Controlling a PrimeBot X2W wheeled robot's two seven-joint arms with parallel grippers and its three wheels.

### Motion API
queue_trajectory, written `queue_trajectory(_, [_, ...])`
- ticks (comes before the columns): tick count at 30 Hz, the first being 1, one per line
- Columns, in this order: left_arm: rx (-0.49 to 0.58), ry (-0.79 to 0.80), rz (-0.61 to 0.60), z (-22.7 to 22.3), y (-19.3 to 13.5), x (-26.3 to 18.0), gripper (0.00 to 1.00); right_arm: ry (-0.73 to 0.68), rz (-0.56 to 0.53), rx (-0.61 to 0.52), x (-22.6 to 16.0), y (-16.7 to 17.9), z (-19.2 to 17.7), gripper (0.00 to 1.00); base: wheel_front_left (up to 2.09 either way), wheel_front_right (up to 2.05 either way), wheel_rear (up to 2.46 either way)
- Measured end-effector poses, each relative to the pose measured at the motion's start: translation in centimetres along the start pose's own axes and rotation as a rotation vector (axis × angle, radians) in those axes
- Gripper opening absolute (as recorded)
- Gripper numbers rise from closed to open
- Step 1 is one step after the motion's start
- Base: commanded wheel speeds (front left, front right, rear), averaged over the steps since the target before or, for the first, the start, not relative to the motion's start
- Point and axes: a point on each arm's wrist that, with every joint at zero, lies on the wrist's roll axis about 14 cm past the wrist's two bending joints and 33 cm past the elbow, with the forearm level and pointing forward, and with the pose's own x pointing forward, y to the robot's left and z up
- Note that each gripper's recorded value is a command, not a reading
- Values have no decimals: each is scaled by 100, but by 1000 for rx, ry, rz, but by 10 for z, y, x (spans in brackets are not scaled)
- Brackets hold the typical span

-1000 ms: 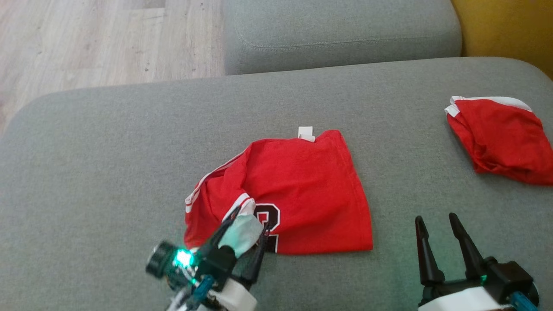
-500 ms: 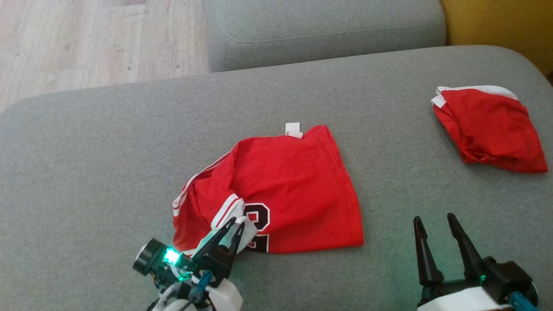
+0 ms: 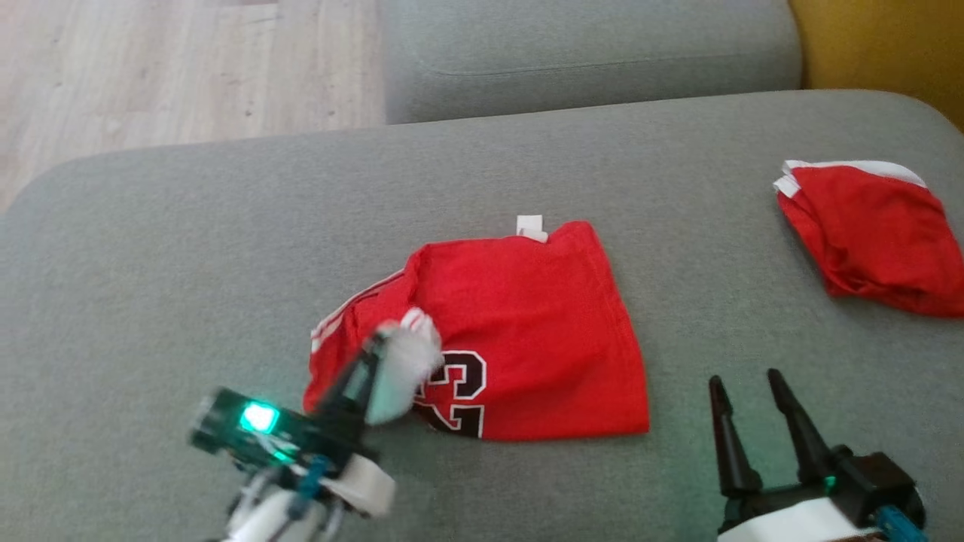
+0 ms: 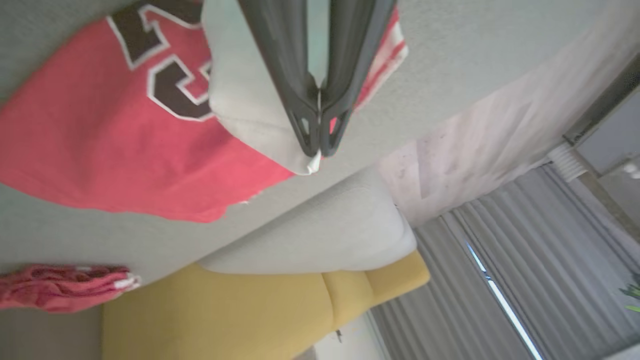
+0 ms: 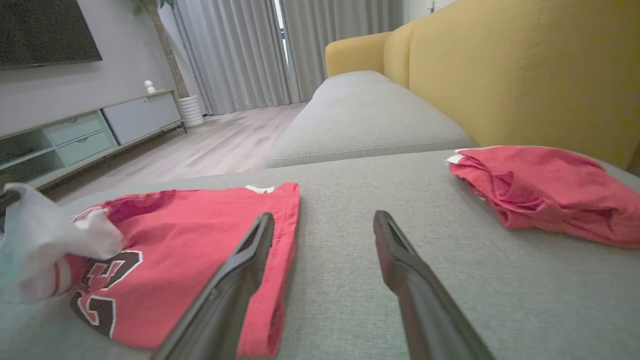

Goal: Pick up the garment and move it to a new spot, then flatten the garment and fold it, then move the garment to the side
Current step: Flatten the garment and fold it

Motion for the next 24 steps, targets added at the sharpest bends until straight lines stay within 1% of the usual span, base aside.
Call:
queue_trajectory(3, [8,-60,119,16,36,-6,0,4,43,1,6,13,-1,100,0,0,0])
queue_trajectory(6, [38,-110,239,29,77,-18,0,26,87,-6,20,24,-8,100,0,0,0])
queue_trajectory(8, [42,-138,303,37,99,-27,0,45,112,-22,34,29,-12,100,0,0,0])
queue_trajectory(11, [43,-147,364,40,121,-36,0,82,138,-43,64,35,-12,100,0,0,0])
queue_trajectory(14, [45,-136,392,37,130,-40,0,121,152,-75,99,34,-6,100,0,0,0])
queue_trajectory(17, [34,-118,412,32,135,-40,0,184,157,-137,133,27,-4,100,0,0,0])
queue_trajectory(22, [30,-86,438,21,143,-37,0,344,162,-183,171,22,-24,100,0,0,0])
queue_trajectory(24, [58,-80,431,19,144,-34,0,391,169,-221,183,20,-31,100,0,0,0])
